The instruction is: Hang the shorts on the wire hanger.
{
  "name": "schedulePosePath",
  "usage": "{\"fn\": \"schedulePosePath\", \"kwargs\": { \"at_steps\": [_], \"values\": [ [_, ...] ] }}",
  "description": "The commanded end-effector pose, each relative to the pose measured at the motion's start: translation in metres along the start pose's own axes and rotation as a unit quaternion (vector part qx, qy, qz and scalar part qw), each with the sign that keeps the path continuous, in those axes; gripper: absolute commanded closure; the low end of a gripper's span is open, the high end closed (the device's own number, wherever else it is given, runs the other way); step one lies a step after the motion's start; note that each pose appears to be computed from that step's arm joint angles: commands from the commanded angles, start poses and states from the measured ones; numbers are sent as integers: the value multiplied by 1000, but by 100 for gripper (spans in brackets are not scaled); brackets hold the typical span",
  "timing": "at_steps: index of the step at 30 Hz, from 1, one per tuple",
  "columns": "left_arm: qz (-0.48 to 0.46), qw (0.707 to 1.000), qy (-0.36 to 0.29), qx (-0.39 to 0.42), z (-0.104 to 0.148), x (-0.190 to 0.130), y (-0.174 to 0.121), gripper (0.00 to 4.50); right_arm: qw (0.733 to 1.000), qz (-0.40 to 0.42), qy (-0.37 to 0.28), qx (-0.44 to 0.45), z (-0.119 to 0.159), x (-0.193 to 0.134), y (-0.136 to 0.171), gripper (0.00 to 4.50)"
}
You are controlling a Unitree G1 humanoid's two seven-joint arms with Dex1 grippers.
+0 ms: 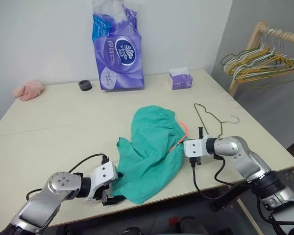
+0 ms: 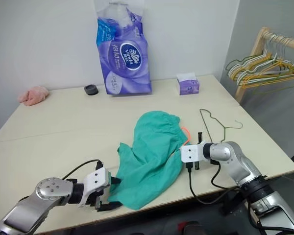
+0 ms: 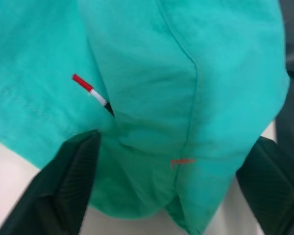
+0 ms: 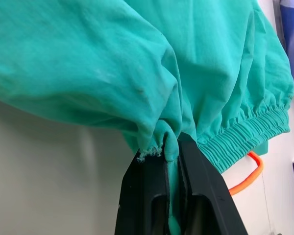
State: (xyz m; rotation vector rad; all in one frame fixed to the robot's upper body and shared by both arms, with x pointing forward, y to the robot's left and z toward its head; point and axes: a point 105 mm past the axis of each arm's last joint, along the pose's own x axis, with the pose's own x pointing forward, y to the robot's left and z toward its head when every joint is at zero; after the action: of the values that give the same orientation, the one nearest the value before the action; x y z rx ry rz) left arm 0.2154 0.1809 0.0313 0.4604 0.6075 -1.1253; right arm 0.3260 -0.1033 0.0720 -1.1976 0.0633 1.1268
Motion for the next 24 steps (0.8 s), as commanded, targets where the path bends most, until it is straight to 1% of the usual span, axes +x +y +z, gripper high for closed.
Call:
{"fn": "schedulePosePath", "kwargs": {
  "at_steps": [1,4,8,9,11,12,13,15,18,21,22,23,24],
  "values": [
    [26,1000,12,-6,-8,2,9,147,1000,-16,-15,-20,11,-5,-12,450],
    [18,1000,1,-6,-3,0,9,228,1000,-17,-12,-21,9,-9,-14,450],
    [22,999,-12,-24,6,-22,21,347,1000,-21,-8,-19,7,-18,-19,450],
    [28,999,-10,-22,7,-28,27,376,1000,-22,-8,-15,7,-20,-20,450],
    [60,998,-10,-13,15,-51,49,435,1000,-22,-13,11,8,-30,-25,450],
    [80,996,-24,-9,29,-67,64,448,999,-15,-20,28,11,-39,-29,450],
    [88,995,-37,1,44,-81,74,448,998,-4,-32,50,17,-48,-32,450],
    [86,995,-40,32,66,-99,80,448,995,30,-54,76,29,-63,-33,450],
    [69,996,-30,57,84,-110,76,448,987,93,-82,102,47,-82,-25,450],
    [21,997,-36,66,103,-115,57,448,975,152,-111,118,66,-102,-21,450],
    [-10,997,-30,71,107,-113,47,448,971,162,-118,127,71,-106,-26,450],
    [-31,997,-31,70,110,-109,44,448,969,168,-118,135,70,-106,-33,450],
    [-28,996,-37,71,114,-103,53,448,968,165,-112,151,63,-102,-45,450]
  ]
}}
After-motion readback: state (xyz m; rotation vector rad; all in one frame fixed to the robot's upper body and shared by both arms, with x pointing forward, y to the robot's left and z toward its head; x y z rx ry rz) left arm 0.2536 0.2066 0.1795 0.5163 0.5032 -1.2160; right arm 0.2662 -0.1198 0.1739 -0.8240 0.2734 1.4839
